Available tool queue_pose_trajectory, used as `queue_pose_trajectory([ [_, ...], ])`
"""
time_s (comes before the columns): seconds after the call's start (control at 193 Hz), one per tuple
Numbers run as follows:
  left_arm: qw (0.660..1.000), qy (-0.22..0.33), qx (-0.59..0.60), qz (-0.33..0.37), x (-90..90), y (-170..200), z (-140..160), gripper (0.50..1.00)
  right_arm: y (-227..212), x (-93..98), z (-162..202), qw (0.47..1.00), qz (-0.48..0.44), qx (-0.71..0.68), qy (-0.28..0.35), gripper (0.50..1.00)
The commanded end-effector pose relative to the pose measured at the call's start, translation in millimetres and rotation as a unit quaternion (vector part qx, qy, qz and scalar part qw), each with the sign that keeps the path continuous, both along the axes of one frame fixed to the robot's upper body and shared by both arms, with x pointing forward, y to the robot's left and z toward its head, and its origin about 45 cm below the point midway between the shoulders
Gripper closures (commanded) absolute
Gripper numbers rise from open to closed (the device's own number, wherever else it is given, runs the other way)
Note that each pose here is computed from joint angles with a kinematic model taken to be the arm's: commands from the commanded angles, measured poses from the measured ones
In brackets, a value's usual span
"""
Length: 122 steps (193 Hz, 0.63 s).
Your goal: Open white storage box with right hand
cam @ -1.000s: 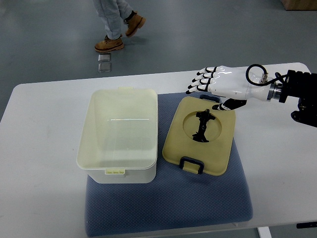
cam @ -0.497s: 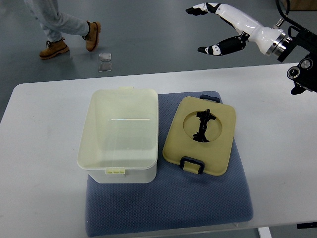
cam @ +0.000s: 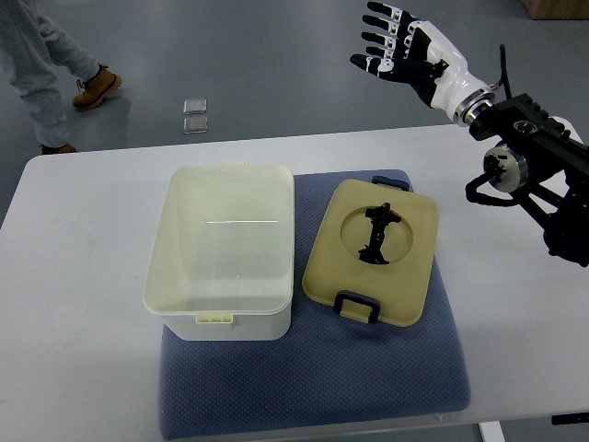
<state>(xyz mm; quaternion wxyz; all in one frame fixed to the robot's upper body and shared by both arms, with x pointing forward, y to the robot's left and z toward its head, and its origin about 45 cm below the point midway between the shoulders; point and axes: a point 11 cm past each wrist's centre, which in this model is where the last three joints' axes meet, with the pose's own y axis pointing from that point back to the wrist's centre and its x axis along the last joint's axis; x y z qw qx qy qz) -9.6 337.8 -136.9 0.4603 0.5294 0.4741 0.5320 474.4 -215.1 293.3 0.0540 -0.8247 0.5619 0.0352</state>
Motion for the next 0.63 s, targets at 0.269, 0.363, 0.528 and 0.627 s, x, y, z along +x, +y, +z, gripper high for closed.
queue_pose_trajectory([
  [0.269, 1.0, 0.0, 0.0, 0.0, 0.0, 0, 0, 0.5, -4, -7.3, -50, 0.993, -0.03, 0.057, 0.098, 0.57],
  [0.363, 1.0, 0.0, 0.0, 0.0, 0.0, 0, 0, 0.5, -3, -8.3, -55, 0.992, -0.033, 0.06, 0.103, 0.57],
  [0.528, 1.0, 0.0, 0.0, 0.0, 0.0, 0, 0, 0.5, 8, -10.6, -61, 0.991, -0.025, 0.068, 0.11, 0.57],
  [0.627, 1.0, 0.0, 0.0, 0.0, 0.0, 0, 0, 0.5, 10, -13.5, -68, 0.99, -0.025, 0.07, 0.117, 0.57],
])
